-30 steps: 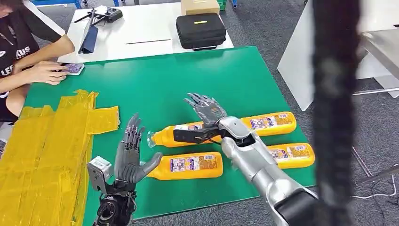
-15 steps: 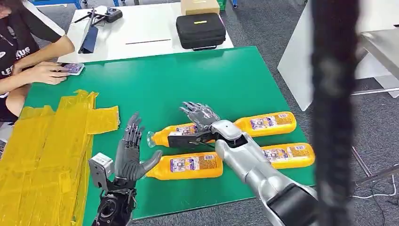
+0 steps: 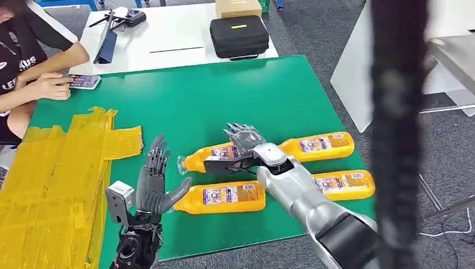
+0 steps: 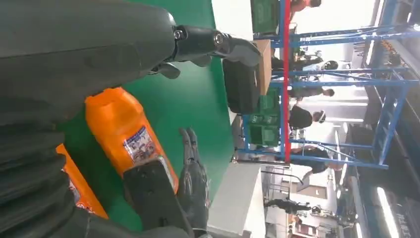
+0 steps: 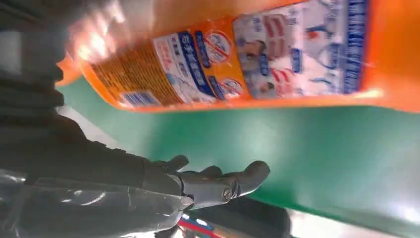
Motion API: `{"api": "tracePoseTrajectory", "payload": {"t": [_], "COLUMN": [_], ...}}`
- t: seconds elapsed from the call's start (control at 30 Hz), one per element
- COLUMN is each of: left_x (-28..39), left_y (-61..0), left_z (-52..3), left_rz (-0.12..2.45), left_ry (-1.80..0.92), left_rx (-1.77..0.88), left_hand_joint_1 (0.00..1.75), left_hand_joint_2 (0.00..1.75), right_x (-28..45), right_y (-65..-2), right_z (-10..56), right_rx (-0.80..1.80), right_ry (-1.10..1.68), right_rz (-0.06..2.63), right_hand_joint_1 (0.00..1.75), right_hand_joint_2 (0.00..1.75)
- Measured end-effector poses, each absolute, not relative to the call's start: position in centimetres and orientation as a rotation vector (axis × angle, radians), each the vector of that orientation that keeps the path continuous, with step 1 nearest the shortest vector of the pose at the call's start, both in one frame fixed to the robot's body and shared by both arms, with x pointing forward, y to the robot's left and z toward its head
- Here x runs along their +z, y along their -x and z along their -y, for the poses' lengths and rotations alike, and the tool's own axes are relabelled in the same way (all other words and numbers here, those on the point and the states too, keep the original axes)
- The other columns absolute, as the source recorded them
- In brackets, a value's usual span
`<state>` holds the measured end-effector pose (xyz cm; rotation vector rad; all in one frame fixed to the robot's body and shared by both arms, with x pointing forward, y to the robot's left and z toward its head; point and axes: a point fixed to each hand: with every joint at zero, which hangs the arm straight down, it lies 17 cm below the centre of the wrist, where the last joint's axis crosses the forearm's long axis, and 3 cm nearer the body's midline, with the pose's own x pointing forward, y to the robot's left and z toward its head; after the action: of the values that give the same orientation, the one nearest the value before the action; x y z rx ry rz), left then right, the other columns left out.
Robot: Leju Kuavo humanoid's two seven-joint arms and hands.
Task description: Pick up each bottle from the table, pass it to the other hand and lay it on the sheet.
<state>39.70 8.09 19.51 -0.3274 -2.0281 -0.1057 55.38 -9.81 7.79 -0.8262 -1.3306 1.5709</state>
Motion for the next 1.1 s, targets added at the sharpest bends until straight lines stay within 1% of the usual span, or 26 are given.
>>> {"api": "tracePoseTrajectory", "payload": {"t": [0.23, 0.77, 0.8, 0.87, 0.9, 0.93, 0.97, 1.1], "left_x": [19.0, 18.3, 18.2, 18.3, 18.2, 18.2, 18.1, 18.0], "left_y": [-39.8, -40.0, -40.1, -40.2, -40.2, -40.2, -40.2, -40.2], "left_z": [-8.0, -8.1, -8.1, -8.1, -8.1, -8.0, -8.0, -8.0], "left_rz": [2.012, 1.994, 1.992, 1.994, 1.995, 1.995, 1.995, 1.993], "left_ry": [0.325, 0.317, 0.319, 0.321, 0.321, 0.322, 0.322, 0.321], "left_rx": [-0.106, -0.1, -0.099, -0.096, -0.097, -0.096, -0.097, -0.097], "left_hand_joint_1": [0.0, 0.0, 0.0, 0.0, 0.0, 0.0, 0.0, 0.0], "left_hand_joint_2": [1.75, 1.75, 1.75, 1.75, 1.75, 1.75, 1.75, 1.75], "right_x": [5.6, 4.0, 3.9, 3.8, 3.8, 3.9, 3.9, 3.8], "right_y": [-55.4, -55.2, -55.2, -55.2, -55.2, -55.2, -55.3, -55.3], "right_z": [12.1, 13.4, 13.5, 13.6, 13.7, 13.7, 13.6, 13.7], "right_rx": [1.575, 1.582, 1.582, 1.581, 1.58, 1.581, 1.581, 1.578], "right_ry": [0.847, 0.833, 0.832, 0.831, 0.831, 0.829, 0.828, 0.827], "right_rz": [1.201, 1.131, 1.127, 1.123, 1.124, 1.127, 1.132, 1.138], "right_hand_joint_1": [0.0, 0.0, 0.05, 0.26, 0.33, 0.44, 0.49, 0.49], "right_hand_joint_2": [1.75, 1.75, 1.75, 1.75, 1.75, 1.75, 1.75, 1.75]}}
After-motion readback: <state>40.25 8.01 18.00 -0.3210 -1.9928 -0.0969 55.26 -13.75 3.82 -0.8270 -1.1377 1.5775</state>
